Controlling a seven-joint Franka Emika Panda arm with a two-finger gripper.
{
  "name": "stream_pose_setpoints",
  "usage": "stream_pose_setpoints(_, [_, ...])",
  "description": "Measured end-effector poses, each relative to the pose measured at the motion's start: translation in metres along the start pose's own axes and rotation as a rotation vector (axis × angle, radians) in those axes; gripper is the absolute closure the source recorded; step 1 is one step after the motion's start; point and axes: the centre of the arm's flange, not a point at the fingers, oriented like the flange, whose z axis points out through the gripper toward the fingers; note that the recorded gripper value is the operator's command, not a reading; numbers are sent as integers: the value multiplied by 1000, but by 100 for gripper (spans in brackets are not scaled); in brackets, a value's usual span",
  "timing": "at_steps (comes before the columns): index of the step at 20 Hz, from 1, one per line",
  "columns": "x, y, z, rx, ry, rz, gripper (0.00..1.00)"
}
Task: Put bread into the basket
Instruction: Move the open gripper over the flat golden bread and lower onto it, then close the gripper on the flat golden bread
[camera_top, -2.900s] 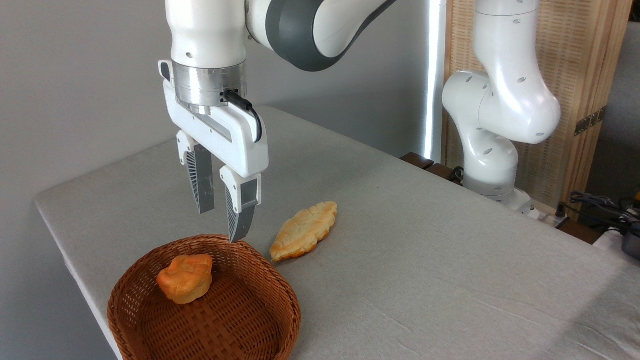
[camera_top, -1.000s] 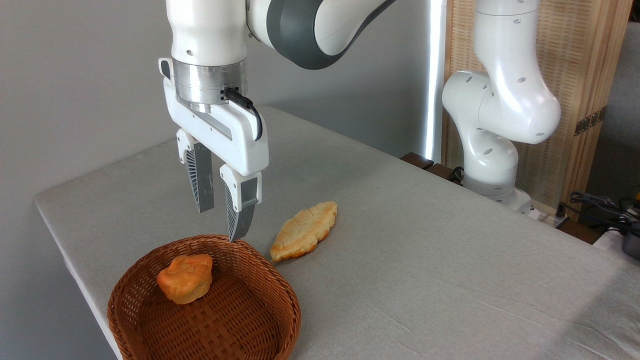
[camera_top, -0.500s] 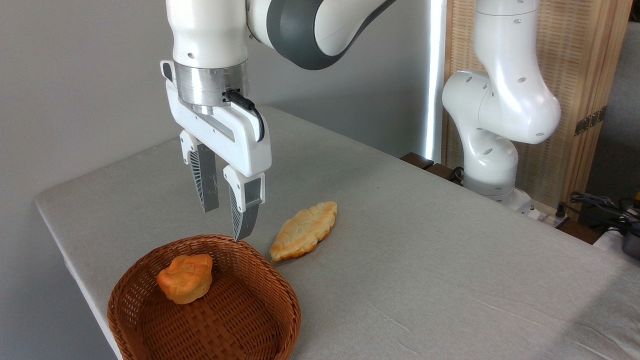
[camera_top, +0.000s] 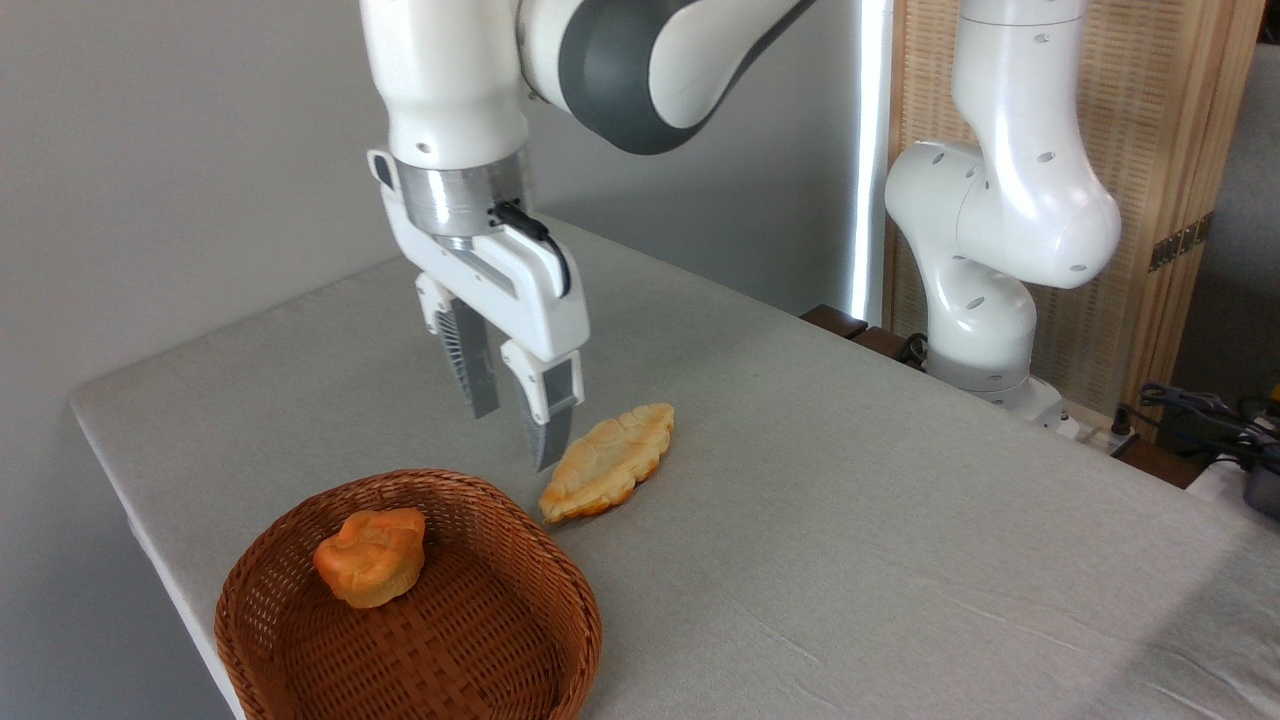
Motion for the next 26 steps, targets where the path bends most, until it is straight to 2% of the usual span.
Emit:
stream_pose_setpoints(3, [3, 23, 19, -27, -32, 35, 0])
stream_pose_setpoints(7, [-1, 33, 42, -61, -76, 29, 0])
stream_pose_setpoints(13, [-8, 39, 62, -85, -119, -71, 0])
stream_pose_setpoints(26, [-9, 34, 103, -123, -180, -89, 0])
